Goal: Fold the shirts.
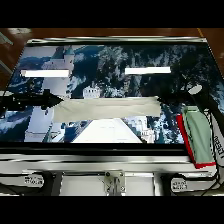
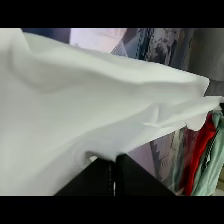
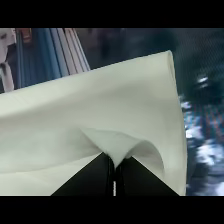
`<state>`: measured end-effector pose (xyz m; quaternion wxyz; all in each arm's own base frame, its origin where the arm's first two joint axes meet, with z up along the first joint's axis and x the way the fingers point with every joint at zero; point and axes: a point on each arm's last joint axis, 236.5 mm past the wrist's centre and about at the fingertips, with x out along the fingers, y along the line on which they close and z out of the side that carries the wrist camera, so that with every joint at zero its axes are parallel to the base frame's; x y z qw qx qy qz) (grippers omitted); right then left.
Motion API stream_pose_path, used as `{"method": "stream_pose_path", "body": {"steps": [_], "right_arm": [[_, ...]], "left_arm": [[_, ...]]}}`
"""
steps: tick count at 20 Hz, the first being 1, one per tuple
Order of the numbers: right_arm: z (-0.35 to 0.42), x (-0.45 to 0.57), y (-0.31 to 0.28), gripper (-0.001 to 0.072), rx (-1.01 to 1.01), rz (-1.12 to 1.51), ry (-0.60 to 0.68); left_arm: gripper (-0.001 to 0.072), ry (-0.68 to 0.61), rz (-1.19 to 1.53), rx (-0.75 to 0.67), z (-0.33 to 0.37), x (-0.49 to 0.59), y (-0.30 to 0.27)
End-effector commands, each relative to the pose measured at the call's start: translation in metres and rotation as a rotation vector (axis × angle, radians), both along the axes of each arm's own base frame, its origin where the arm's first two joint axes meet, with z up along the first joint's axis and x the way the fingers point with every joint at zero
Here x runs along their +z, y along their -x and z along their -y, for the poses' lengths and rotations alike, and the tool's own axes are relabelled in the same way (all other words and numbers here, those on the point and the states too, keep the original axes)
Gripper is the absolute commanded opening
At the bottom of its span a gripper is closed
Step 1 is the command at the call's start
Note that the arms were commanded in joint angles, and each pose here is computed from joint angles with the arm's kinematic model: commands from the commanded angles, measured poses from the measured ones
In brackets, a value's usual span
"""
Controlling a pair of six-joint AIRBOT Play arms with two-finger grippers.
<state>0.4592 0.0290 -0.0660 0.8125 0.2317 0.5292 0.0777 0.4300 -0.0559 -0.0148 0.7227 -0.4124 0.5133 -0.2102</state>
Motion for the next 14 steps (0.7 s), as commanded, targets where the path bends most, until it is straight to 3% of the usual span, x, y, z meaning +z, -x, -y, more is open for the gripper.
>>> {"method": "stream_pose_path", "body": {"steps": [1,2,4,8,10,11,14], "right_arm": [[-0.007,-0.021,-0.001,0.0060,0.008,-0.036,-0.001],[-0.009,-0.025,-0.001,0.0118,0.011,-0.042,-0.001],[-0.004,-0.021,-0.003,0.0562,0.011,-0.026,0.011],[0.052,0.011,-0.005,0.0588,-0.083,0.038,0.046],[0.076,0.009,0.006,0.0590,-0.200,-0.029,-0.019],[0.076,0.001,0.016,0.0661,-0.215,-0.086,-0.065],[0.049,-0.026,0.033,0.0672,-0.158,-0.206,-0.178]], "left_arm": [[0.0038,0.043,-0.071,0.014,0.002,-0.026,-0.006],[0.0139,0.055,-0.094,0.020,0.003,-0.029,-0.005],[0.0605,0.072,-0.103,0.001,0.005,-0.026,0.000],[0.0626,0.109,-0.068,-0.058,-0.003,0.003,0.002],[0.0625,0.112,-0.033,-0.090,-0.003,0.023,0.002],[0.0624,0.110,-0.015,-0.103,-0.001,0.032,0.002],[0.0595,0.106,0.038,-0.120,0.008,0.055,0.002]]}}
